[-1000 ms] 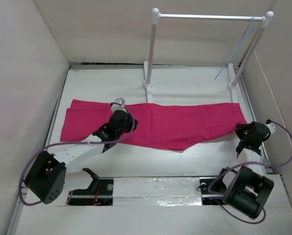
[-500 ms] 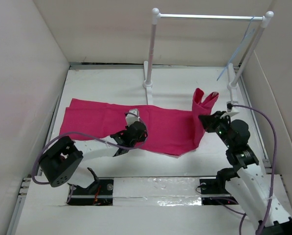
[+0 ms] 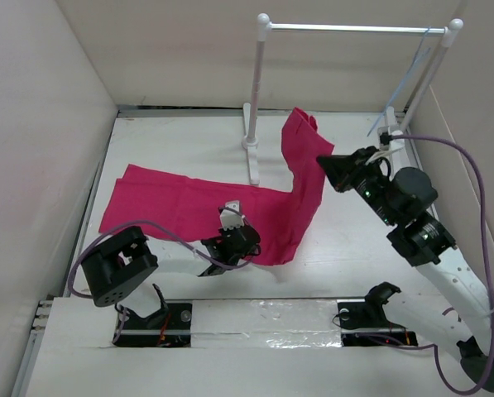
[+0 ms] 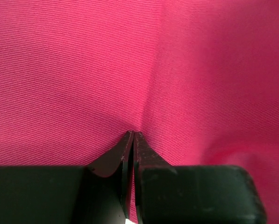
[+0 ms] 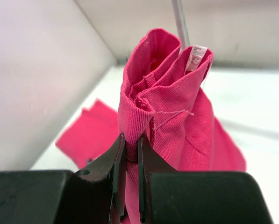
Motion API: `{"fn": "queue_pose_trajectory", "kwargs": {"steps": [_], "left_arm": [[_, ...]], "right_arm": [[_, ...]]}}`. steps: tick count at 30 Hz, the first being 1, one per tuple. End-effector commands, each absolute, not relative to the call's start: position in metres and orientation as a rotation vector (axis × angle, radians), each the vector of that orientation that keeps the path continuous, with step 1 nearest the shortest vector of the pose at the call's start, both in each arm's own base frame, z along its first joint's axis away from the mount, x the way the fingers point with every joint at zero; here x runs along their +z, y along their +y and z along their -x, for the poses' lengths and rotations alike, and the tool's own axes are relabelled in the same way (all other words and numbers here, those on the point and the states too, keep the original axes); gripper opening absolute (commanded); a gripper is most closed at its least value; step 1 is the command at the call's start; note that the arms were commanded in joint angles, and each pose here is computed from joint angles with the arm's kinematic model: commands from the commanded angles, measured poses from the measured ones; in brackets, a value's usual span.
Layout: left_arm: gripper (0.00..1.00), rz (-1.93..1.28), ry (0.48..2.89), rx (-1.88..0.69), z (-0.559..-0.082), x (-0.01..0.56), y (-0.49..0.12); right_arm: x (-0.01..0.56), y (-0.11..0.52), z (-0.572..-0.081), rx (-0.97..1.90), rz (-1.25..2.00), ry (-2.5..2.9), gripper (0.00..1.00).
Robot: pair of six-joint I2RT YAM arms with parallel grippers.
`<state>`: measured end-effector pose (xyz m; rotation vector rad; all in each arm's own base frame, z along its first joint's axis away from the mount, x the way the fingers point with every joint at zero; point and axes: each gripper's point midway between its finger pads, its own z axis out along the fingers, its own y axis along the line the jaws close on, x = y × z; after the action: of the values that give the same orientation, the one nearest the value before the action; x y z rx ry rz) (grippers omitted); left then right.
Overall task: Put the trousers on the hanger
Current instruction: Fold the trousers at the center of the board.
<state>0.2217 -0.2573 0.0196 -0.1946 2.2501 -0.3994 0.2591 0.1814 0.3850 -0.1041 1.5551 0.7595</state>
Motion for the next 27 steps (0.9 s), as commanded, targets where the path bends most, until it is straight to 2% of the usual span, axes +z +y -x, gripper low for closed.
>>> {"fn": "queue_pose_trajectory", "kwargs": {"steps": [1, 5, 8, 12, 15, 17, 20, 21, 22, 23, 24, 25, 26, 27], "left_arm": [[0.0, 0.124, 2.349, -0.368, -0.197, -0.005, -0.267], [0.0, 0.046, 2.332, -0.469, -0.193, 0.009, -0.319], [0.0, -0.047, 2.336, -0.483, -0.188, 0.006, -0.353], [0.0, -0.112, 2.288, -0.659, -0.191, 0.038, -0.422], [0.0, -0.13, 2.251, -0.756, -0.195, 0.06, -0.44], [0.0, -0.116, 2.218, -0.771, -0.205, 0.079, -0.431], [0.19, -0.037, 2.176, -0.76, -0.233, 0.107, -0.397], [0.27, -0.018, 2.199, -0.713, -0.236, 0.098, -0.375], [0.28, 0.053, 2.184, -0.684, -0.254, 0.103, -0.351], [0.33, 0.108, 2.127, -0.727, -0.26, 0.131, -0.333], [0.34, 0.142, 2.142, -0.681, -0.26, 0.12, -0.306], [0.34, 0.233, 2.11, -0.65, -0.277, 0.128, -0.274], [0.34, 0.296, 2.033, -0.685, -0.279, 0.16, -0.249], [0.34, 0.342, 2.019, -0.671, -0.28, 0.158, -0.226]], "right_arm": [[0.469, 0.168, -0.245, 0.772, 0.097, 1.328, 0.0], [0.518, 0.157, -0.232, 0.747, 0.113, 1.253, 0.0], [0.526, 0.155, -0.233, 0.724, 0.124, 1.257, 0.0], [0.531, 0.154, -0.233, 0.706, 0.131, 1.263, 0.0], [0.524, 0.159, -0.239, 0.694, 0.148, 1.292, 0.0], [0.521, 0.162, -0.243, 0.687, 0.16, 1.306, 0.0], [0.512, 0.174, -0.251, 0.695, 0.189, 1.329, 0.0], [0.512, 0.176, -0.253, 0.696, 0.191, 1.331, 0.0], [0.506, 0.184, -0.258, 0.7, 0.204, 1.349, 0.0], [0.501, 0.189, -0.26, 0.704, 0.216, 1.36, 0.0], [0.502, 0.192, -0.264, 0.706, 0.212, 1.354, 0.0], [0.496, 0.201, -0.269, 0.715, 0.226, 1.371, 0.0], [0.496, 0.211, -0.269, 0.739, 0.242, 1.372, 0.0], [0.498, 0.219, -0.27, 0.753, 0.254, 1.367, 0.0]]}}
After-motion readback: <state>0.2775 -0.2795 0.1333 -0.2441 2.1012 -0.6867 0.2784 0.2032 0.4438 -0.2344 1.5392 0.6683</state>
